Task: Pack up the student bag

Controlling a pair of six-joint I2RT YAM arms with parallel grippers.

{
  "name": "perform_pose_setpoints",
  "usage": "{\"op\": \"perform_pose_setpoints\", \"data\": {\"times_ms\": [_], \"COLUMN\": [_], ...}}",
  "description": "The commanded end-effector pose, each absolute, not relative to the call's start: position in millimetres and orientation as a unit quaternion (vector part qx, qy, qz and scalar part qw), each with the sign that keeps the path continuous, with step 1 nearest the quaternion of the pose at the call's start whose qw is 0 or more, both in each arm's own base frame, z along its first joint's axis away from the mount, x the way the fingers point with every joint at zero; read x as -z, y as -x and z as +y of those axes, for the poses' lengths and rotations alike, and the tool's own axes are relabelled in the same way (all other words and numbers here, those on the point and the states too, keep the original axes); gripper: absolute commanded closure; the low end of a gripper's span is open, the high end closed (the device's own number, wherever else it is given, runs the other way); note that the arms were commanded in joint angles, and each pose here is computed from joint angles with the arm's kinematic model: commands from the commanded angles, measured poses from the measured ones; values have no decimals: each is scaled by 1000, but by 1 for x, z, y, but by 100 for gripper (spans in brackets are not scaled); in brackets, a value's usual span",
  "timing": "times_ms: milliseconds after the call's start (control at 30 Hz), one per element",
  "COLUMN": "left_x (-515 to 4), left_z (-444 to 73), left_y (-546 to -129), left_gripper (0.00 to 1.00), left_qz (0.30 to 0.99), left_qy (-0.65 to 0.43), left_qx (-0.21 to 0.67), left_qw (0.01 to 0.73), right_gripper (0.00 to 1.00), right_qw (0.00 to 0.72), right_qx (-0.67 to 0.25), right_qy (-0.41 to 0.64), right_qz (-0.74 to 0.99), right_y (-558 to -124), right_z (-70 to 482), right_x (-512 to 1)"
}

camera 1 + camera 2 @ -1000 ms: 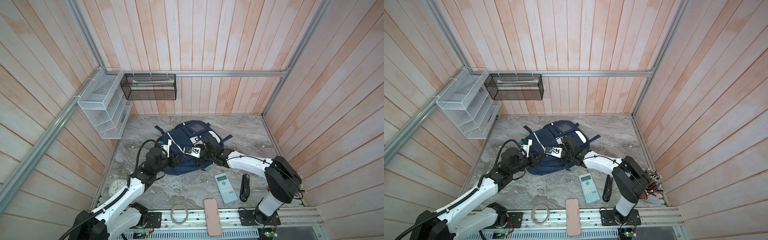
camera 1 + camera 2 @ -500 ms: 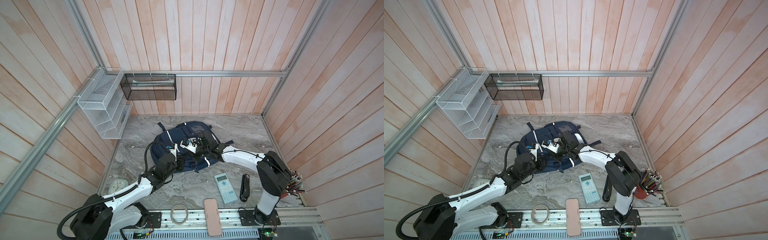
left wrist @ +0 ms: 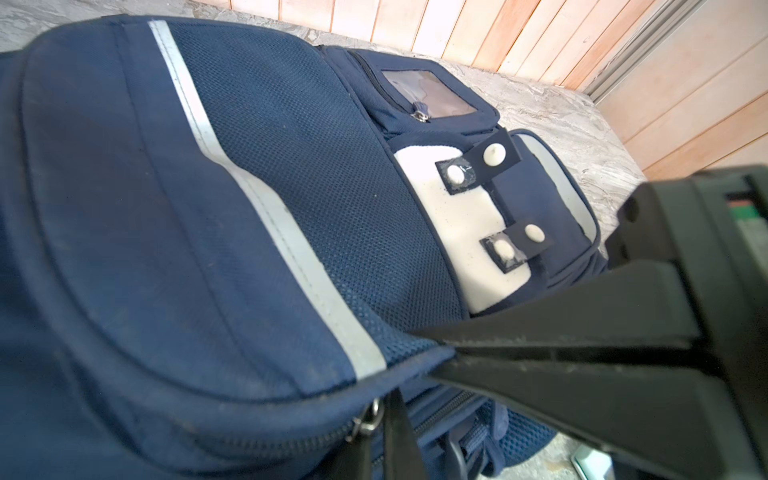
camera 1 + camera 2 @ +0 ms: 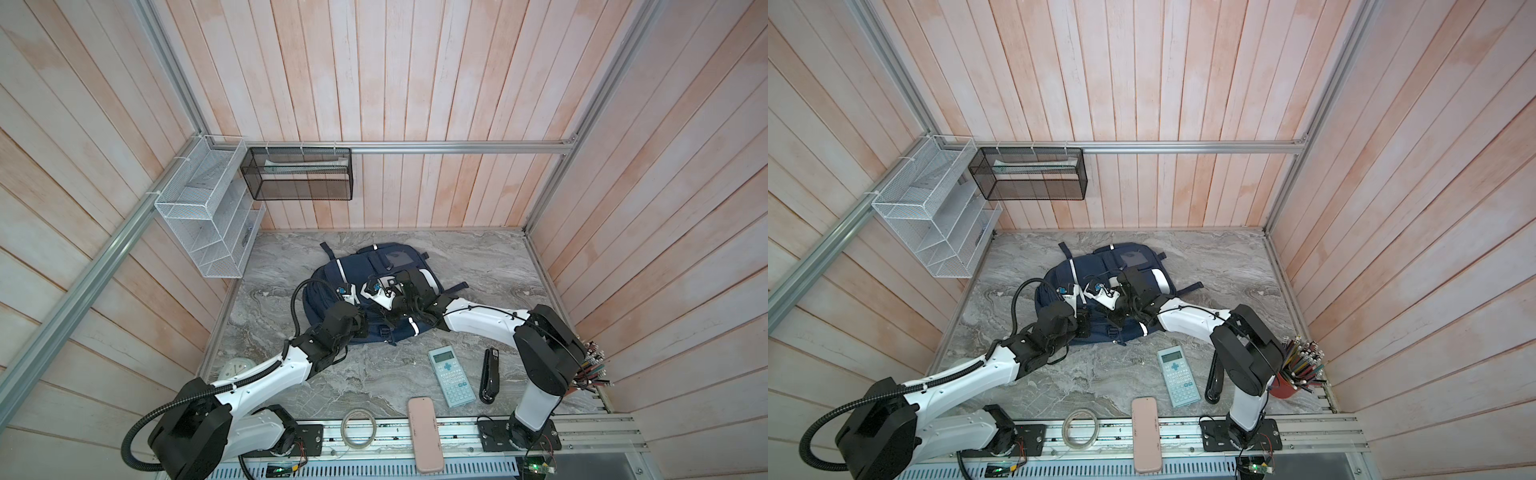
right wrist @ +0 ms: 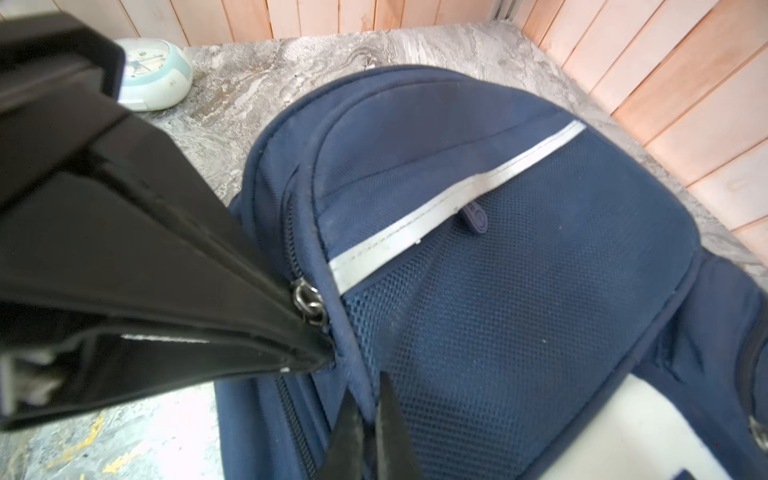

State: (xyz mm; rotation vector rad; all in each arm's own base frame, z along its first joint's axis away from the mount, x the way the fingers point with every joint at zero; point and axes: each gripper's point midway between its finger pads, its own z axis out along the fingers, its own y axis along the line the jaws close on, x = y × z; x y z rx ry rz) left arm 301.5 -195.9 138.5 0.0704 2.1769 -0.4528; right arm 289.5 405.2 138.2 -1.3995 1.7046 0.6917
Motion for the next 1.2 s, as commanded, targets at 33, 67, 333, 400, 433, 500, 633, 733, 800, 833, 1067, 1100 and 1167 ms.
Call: {"op": "perform_pose_setpoints", "data": {"times_ms": [33, 67, 333, 400, 433, 500, 633, 733, 800, 833, 1067, 1100, 1167], "left_x": [-145, -146, -158, -162, -166, -173, -184, -191, -190, -187, -158, -155, -153], "left_z": [-149, -145, -127, -120, -118, -107, -90, -92, -109, -116, -207, -221, -239], "left_y": [-311, -311, -315, -317, -318, -320, -325, -326, -323, -321, -281, -274, -266], "left_gripper": [100, 100, 100, 100, 100, 100, 100, 100, 100, 100, 100, 100, 100], "left_qz": [884, 884, 891, 892, 891, 888, 887, 879, 877, 878, 882, 878, 870], "left_qy": [17, 20, 21, 22, 23, 28, 39, 47, 33, 28, -35, -43, -48], "left_qx": [110, 110, 145, 142, 140, 122, 121, 164, 204, 219, 325, 348, 382], "left_qw": [454, 454, 429, 429, 432, 443, 445, 446, 433, 424, 340, 325, 307], "right_gripper": [100, 100, 100, 100, 100, 100, 100, 100, 100, 100, 92, 77, 56], "right_qw": [390, 390, 373, 371, 370, 368, 370, 376, 380, 384, 479, 485, 497], "right_qx": [-281, -277, -189, -172, -165, -155, -125, -91, -91, -85, -3, -6, -45], "right_qy": [558, 558, 556, 555, 555, 557, 560, 541, 522, 520, 450, 441, 446], "right_qz": [676, 679, 718, 725, 727, 729, 731, 747, 758, 758, 754, 755, 743], "right_y": [-274, -274, -287, -289, -290, -291, -296, -310, -321, -324, -349, -348, -334], "right_z": [399, 397, 366, 358, 356, 352, 344, 327, 312, 307, 261, 259, 268], "right_x": [-141, -140, -105, -98, -95, -91, -85, -80, -82, -84, -119, -124, -137]}}
